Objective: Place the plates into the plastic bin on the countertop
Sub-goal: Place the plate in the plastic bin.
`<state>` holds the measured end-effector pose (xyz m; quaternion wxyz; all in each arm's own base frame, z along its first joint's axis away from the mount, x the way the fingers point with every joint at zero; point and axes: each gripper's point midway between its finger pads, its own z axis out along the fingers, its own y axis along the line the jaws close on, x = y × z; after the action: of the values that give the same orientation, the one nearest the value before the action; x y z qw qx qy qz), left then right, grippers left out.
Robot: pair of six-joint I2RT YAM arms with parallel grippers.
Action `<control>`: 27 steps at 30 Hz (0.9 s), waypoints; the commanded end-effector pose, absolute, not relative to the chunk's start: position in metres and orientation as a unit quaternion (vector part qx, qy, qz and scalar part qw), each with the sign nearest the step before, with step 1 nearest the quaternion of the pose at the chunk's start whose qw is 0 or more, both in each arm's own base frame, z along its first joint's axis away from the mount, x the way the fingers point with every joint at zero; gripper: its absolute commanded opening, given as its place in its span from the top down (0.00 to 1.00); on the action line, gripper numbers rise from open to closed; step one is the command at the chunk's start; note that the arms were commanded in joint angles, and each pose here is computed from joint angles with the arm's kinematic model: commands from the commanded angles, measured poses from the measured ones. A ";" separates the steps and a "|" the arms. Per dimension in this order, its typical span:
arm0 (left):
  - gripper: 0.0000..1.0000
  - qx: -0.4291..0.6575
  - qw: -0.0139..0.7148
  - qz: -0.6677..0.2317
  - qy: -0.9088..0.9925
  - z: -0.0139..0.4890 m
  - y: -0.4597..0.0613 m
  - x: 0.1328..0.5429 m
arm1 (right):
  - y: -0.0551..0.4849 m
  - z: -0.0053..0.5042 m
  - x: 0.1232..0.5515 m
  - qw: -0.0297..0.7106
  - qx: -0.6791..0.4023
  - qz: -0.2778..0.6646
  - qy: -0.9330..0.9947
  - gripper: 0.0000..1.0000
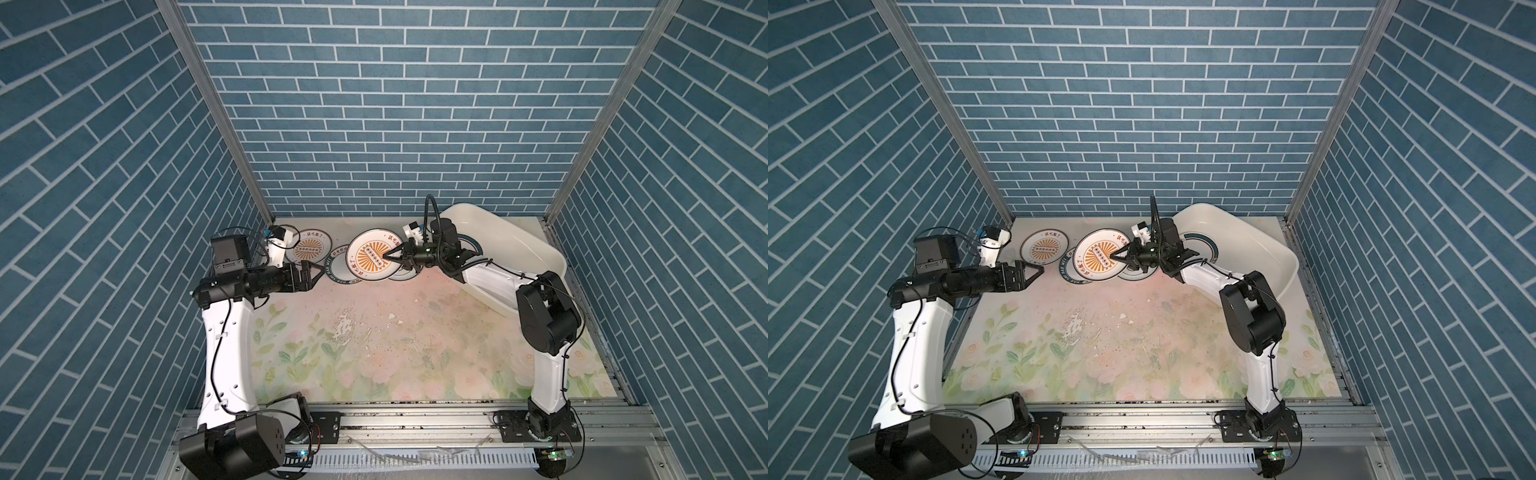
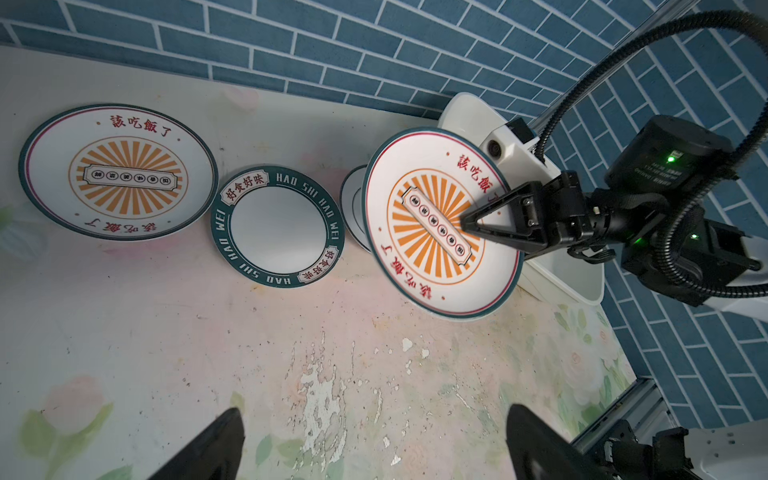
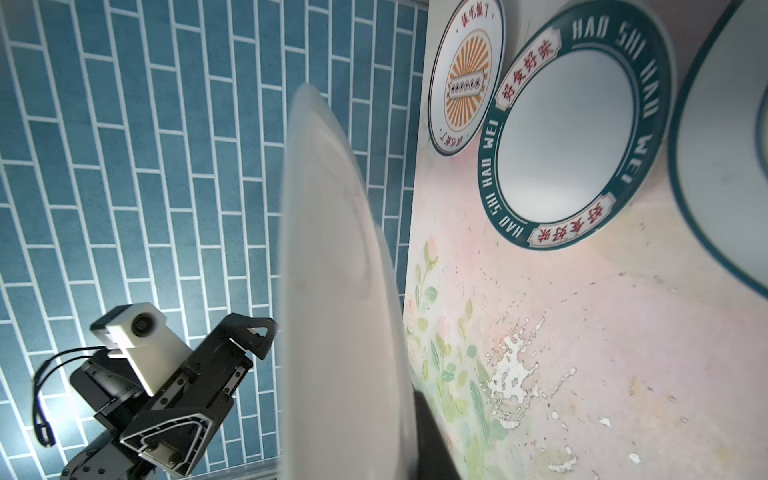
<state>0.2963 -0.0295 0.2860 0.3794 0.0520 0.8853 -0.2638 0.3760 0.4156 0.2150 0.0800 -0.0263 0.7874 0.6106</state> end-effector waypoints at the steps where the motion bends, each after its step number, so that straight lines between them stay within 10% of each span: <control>1: 0.01 0.052 0.384 -0.259 0.885 0.287 -0.030 0.295 | 0.398 0.258 0.384 0.115 -0.051 0.631 0.765 0.84; 27: 0.00 0.122 0.379 -0.225 0.889 0.295 -0.066 0.308 | 0.206 0.223 0.469 0.198 0.088 0.599 0.771 0.84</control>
<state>0.3020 -0.0662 0.2885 0.3707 0.1161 0.8911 -0.2345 0.4682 0.2158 0.2083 0.1673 0.1241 0.7800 0.5900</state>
